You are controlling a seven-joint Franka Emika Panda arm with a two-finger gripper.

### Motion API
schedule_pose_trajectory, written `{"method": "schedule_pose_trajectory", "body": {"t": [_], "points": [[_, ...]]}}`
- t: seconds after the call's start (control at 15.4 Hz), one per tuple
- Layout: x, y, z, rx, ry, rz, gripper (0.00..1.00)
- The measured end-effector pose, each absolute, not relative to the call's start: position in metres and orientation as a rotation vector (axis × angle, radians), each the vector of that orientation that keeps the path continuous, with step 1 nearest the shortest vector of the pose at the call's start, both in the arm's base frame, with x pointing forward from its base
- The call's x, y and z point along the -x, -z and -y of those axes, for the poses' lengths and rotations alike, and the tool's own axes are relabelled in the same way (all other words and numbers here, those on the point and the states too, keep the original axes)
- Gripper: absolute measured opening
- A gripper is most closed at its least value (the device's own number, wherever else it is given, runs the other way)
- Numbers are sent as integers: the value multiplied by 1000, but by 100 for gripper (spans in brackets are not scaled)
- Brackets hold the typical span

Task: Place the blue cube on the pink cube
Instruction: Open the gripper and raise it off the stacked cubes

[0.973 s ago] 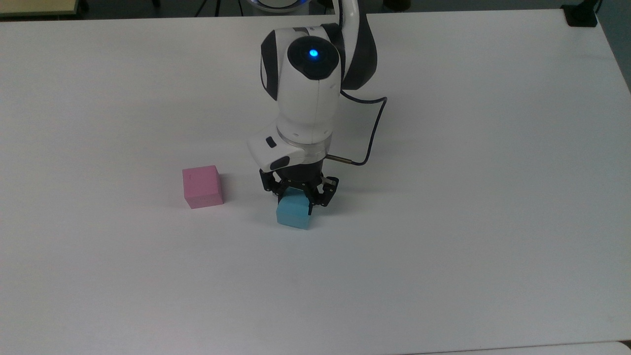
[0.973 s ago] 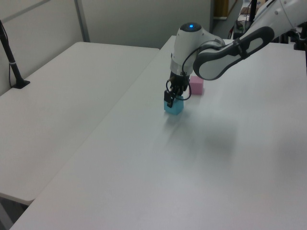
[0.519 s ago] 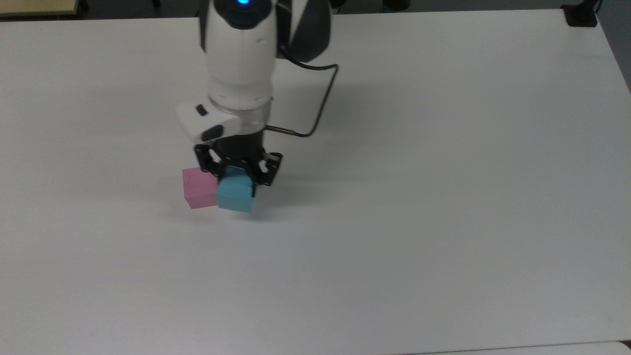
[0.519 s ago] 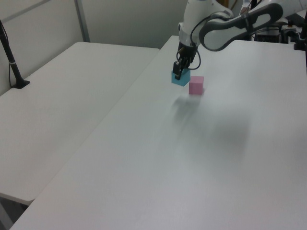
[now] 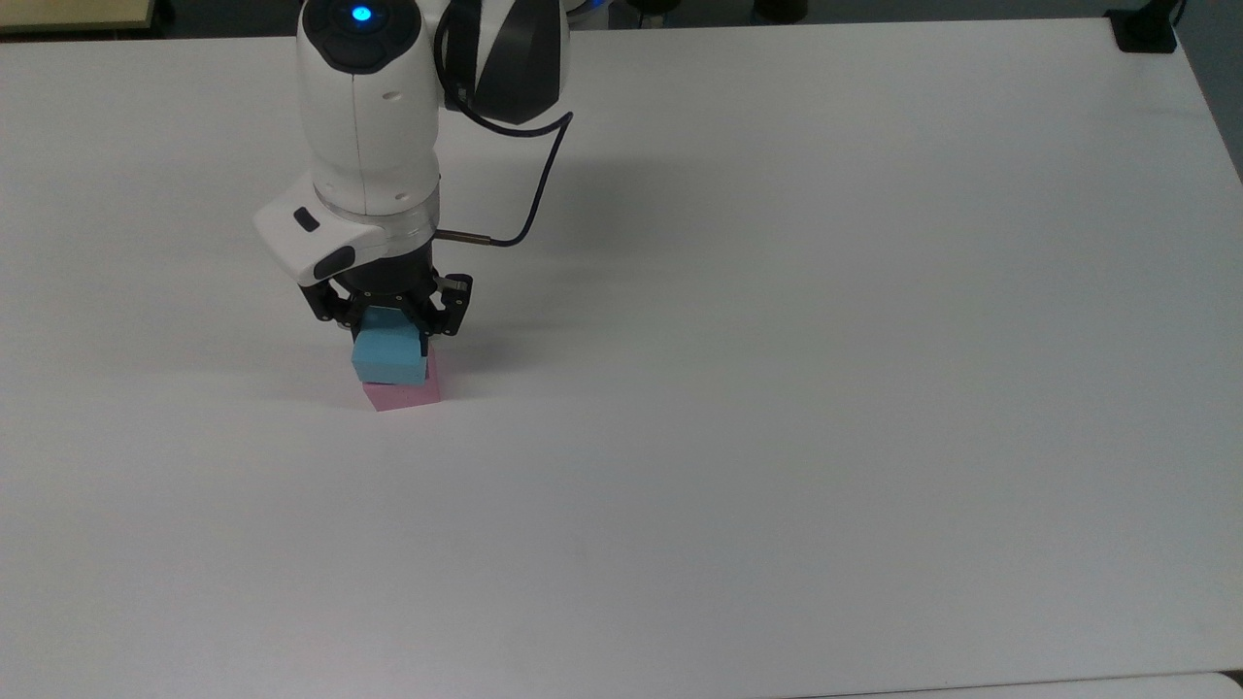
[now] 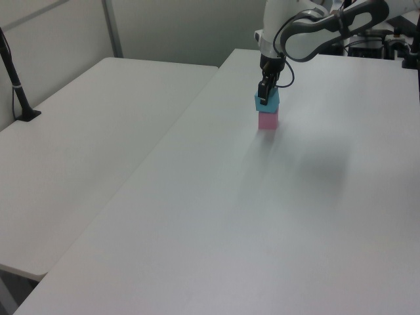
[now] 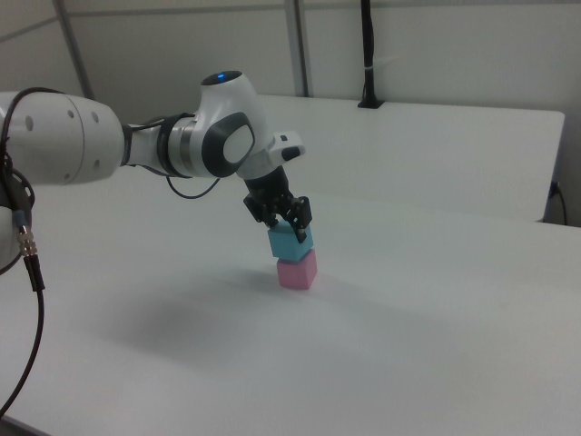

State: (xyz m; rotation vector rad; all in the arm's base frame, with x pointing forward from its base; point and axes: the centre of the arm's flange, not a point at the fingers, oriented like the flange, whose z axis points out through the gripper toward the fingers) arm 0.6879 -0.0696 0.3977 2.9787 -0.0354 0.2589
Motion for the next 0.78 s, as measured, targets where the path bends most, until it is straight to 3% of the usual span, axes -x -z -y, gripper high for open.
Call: {"method": "schedule_pose_trajectory", "body": {"t": [0.13, 0.39, 0.78], "points": [[-688, -398, 73, -2978, -257, 26, 63], [-687, -404, 78, -2984, -272, 47, 99], [-673, -463, 40, -3060, -309, 147, 100]]}}
